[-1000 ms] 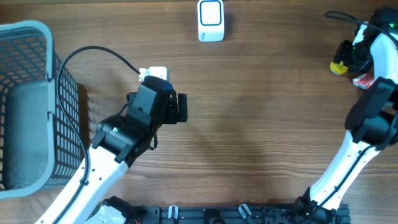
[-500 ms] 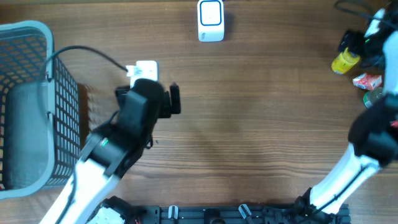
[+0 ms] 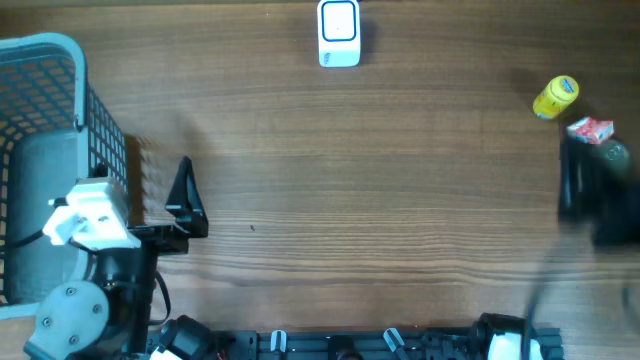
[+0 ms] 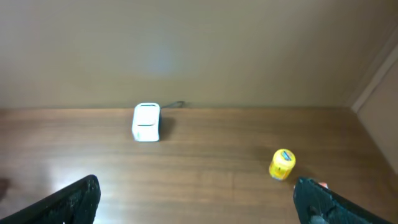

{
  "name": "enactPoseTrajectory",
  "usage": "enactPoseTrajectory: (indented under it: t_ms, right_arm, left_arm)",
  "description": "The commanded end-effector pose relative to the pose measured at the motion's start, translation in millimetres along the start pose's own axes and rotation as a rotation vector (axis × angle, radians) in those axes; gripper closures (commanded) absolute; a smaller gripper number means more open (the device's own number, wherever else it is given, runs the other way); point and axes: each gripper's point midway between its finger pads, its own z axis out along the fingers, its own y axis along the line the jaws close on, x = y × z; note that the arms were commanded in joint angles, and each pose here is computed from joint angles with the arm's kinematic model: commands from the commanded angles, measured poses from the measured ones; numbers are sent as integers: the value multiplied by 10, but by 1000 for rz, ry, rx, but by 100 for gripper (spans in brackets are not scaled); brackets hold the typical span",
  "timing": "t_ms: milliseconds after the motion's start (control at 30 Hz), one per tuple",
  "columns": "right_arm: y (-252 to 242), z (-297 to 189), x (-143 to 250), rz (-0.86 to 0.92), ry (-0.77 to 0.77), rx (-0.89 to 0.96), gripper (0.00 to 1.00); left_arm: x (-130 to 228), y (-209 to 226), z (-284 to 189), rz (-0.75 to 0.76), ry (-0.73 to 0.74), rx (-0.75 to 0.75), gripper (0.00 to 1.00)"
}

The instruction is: Scan the item barcode

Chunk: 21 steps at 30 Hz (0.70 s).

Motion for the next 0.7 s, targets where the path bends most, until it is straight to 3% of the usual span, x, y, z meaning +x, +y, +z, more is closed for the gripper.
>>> enactPoseTrajectory:
  t_ms: [0, 100, 200, 433, 667]
  right_arm:
    - [174, -695, 197, -50, -110, -12, 0]
    - [281, -1209, 386, -71, -218, -7, 0]
    - [331, -1429, 541, -36, -252, -12, 0]
    - [322, -1362, 802, 181, -147, -27, 0]
    - [237, -1278, 832, 114, -125, 20, 0]
  left_arm:
    - [146, 50, -7, 57, 57, -22, 0]
    - [287, 72, -19, 90, 113, -25, 0]
    - [293, 75, -19, 92, 115, -26, 0]
    - [293, 75, -19, 92, 115, -26, 0]
    - [293, 75, -19, 92, 115, -26, 0]
